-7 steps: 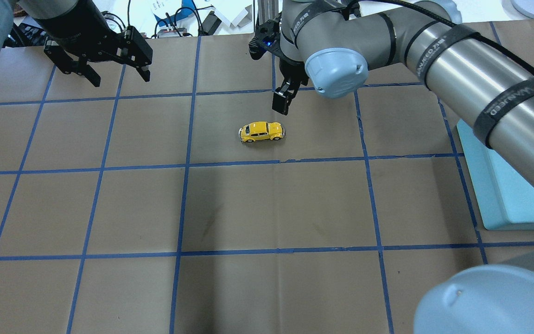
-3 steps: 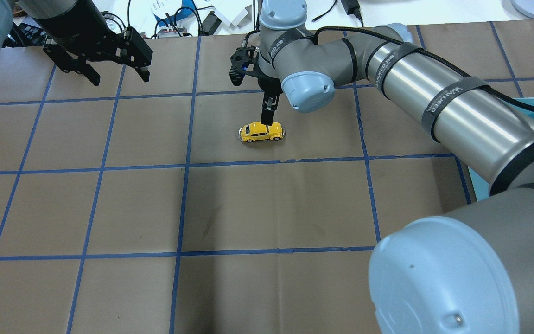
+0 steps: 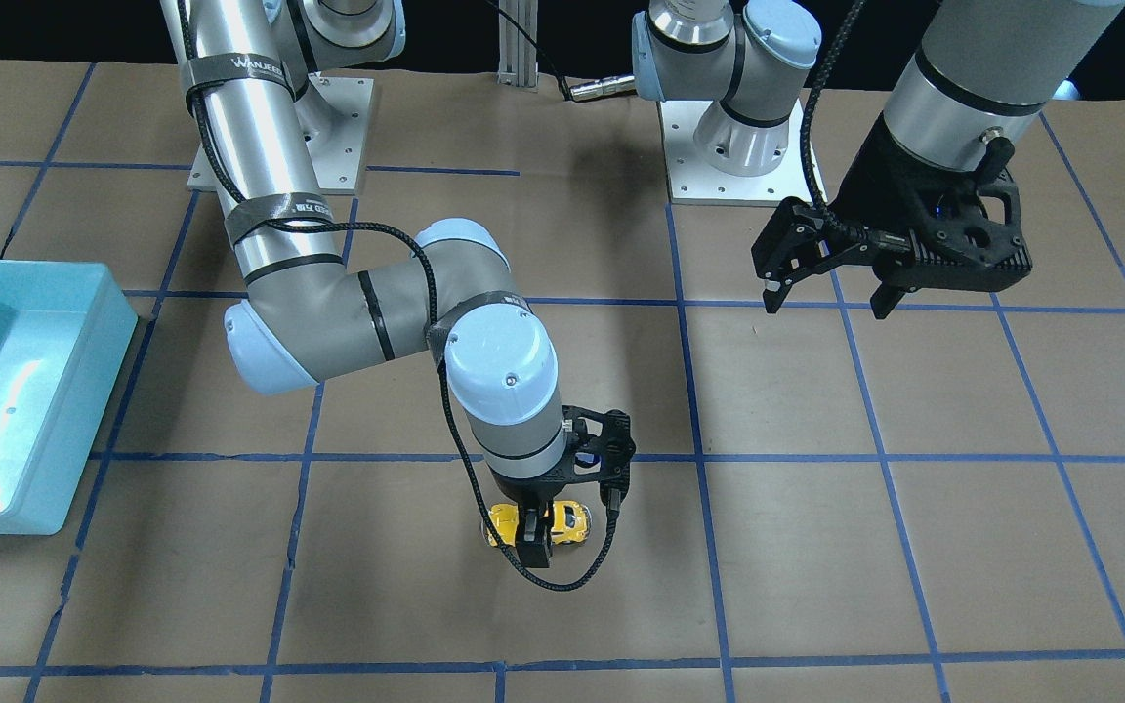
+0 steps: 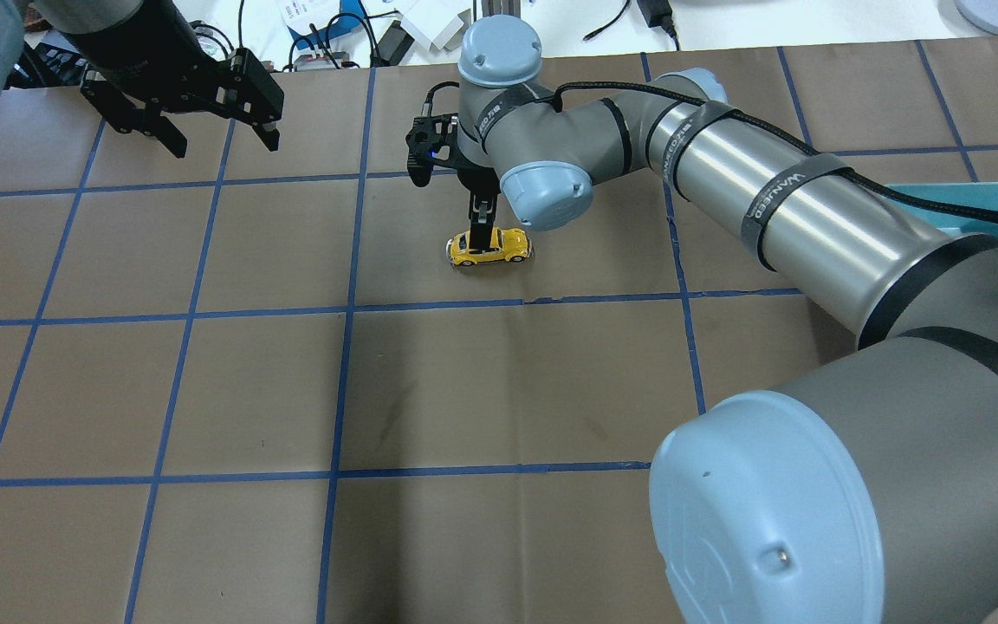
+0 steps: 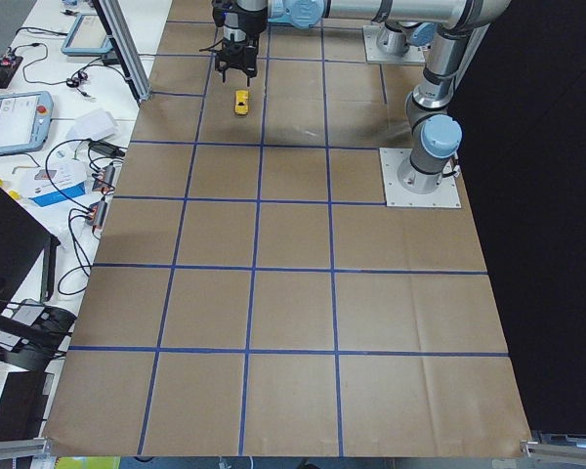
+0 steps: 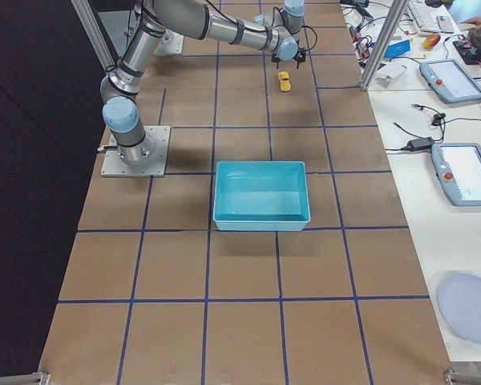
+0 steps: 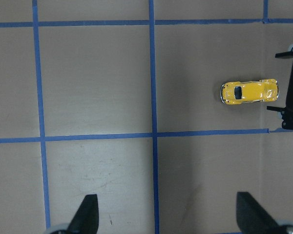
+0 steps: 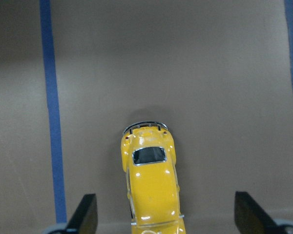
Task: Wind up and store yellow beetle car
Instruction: 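Close the right gripper on the yellow car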
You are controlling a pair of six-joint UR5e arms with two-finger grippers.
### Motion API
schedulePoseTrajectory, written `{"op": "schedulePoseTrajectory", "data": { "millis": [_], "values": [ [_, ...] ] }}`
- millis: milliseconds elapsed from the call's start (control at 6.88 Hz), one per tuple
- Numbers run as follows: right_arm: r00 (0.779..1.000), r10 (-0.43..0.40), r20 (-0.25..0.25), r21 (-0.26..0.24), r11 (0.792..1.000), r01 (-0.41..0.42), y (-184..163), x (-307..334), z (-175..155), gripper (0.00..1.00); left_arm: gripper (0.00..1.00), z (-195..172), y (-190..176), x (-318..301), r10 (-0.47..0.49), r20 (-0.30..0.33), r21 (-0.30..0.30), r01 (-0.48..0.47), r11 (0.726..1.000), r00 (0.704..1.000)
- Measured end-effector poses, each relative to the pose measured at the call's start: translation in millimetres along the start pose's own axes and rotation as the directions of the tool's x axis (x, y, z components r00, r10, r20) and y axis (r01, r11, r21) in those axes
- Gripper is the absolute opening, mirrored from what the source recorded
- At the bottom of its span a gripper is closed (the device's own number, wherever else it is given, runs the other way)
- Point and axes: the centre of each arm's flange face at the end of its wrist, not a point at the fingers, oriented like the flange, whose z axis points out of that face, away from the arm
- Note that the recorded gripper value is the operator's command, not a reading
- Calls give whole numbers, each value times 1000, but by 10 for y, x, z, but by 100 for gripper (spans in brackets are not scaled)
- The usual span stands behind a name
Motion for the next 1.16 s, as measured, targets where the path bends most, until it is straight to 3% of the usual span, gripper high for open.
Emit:
{"op": "schedulePoseTrajectory", "data": {
  "millis": [436, 581, 727, 872, 1017, 1163],
  "values": [
    [996, -80, 43, -4, 997, 81, -32, -58, 294, 98, 100, -6, -29, -157, -28, 0, 2, 28, 1000, 1000],
    [995, -82, 49, -9, 997, 83, -22, -69, 343, 92, 100, -7, -34, -191, -35, 0, 2, 35, 999, 999],
    [995, -81, 57, -17, 996, 82, -2, -93, 391, 59, 100, -7, -37, -203, -37, -1, 2, 37, 999, 999],
    [995, -77, 67, -31, 996, 79, 32, -131, 449, 41, 100, -7, -37, -205, -38, -1, 2, 38, 999, 999],
    [995, -72, 71, -52, 996, 75, 67, -156, 488, 28, 100, -7, -37, -207, -38, -1, 2, 38, 999, 999],
    [996, -65, 66, -73, 995, 70, 93, -162, 490, 23, 100, -7, -37, -207, -38, -1, 2, 38, 999, 999]
  ]
}}
